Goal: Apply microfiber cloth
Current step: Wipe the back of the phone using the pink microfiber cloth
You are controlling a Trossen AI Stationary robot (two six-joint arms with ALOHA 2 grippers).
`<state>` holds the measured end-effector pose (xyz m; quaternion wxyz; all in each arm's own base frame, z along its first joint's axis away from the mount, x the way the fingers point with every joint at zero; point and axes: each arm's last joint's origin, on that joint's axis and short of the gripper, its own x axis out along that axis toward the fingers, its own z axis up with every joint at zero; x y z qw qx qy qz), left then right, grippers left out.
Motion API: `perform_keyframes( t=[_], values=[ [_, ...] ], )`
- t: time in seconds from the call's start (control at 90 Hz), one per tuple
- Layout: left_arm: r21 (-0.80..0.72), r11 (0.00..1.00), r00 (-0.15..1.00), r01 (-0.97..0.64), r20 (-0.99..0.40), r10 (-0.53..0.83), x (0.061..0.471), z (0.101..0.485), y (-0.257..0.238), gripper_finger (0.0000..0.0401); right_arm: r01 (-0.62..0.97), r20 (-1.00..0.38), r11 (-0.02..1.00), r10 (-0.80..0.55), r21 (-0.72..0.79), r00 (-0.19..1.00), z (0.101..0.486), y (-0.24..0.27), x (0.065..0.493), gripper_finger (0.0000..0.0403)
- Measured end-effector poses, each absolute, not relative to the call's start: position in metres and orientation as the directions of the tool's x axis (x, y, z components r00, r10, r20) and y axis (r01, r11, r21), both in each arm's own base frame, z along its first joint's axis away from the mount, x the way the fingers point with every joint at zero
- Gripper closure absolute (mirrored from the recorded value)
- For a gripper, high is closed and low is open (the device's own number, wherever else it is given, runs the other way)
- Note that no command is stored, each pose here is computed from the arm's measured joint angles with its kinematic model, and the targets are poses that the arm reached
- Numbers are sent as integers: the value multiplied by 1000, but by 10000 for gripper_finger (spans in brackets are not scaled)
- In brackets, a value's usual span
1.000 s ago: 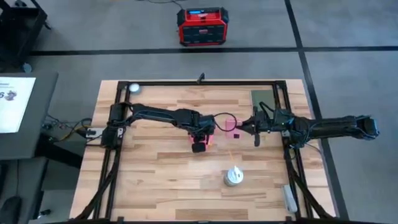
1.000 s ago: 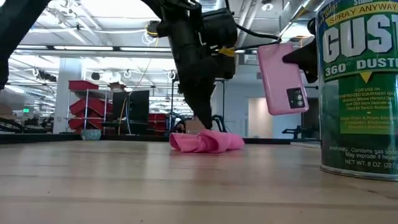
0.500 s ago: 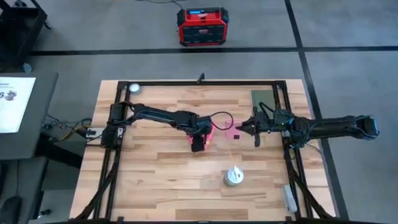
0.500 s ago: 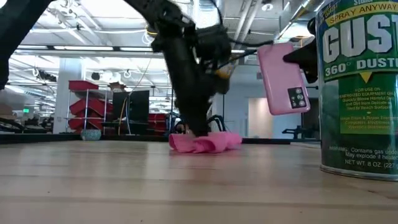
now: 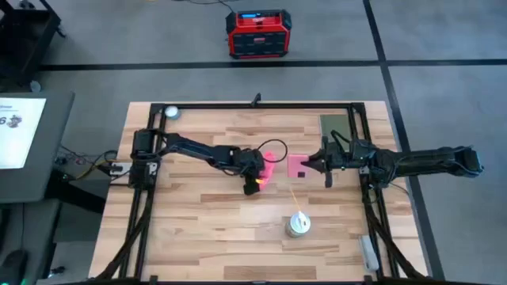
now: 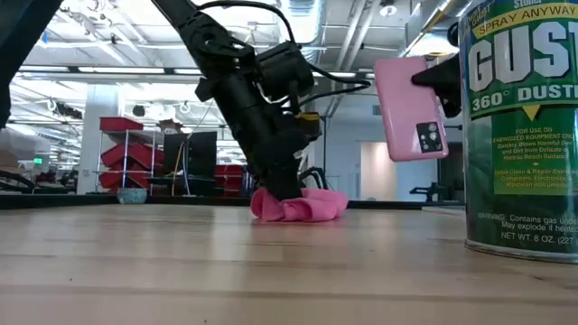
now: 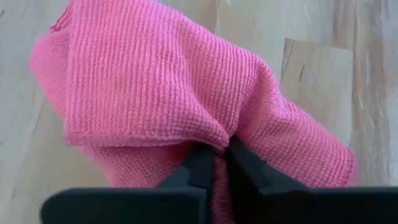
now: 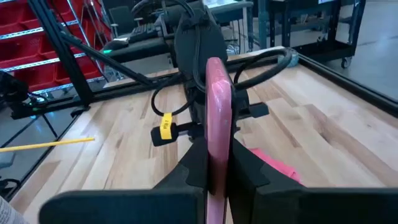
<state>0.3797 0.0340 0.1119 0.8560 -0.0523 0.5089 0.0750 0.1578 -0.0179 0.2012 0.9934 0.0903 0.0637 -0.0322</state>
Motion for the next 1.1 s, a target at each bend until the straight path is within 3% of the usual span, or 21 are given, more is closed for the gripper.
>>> perform_keyframes(
  t=[0.167, 0.444, 0.567, 0.767, 1.1],
  values=[
    [40, 988, 496, -147, -862, 109, 368, 147, 26, 400, 136, -159, 977, -110, 167, 981, 199, -20, 157, 391],
    [76, 986, 785, -147, -597, 163, 344, 260, -3, 401, 256, -148, 950, -232, 179, 961, 199, -23, 158, 391],
    [94, 981, 866, -170, -461, 194, 330, 297, -13, 401, 258, -68, 945, -249, 199, 966, 205, -25, 164, 391],
    [143, 974, 899, -178, -378, 220, 328, 307, -27, 401, 248, 51, 941, -266, 229, 963, 210, -28, 180, 391],
    [170, 965, 926, -201, -289, 244, 344, 304, -35, 401, 255, 116, 945, -282, 203, 953, 234, -39, 231, 391]
  ],
)
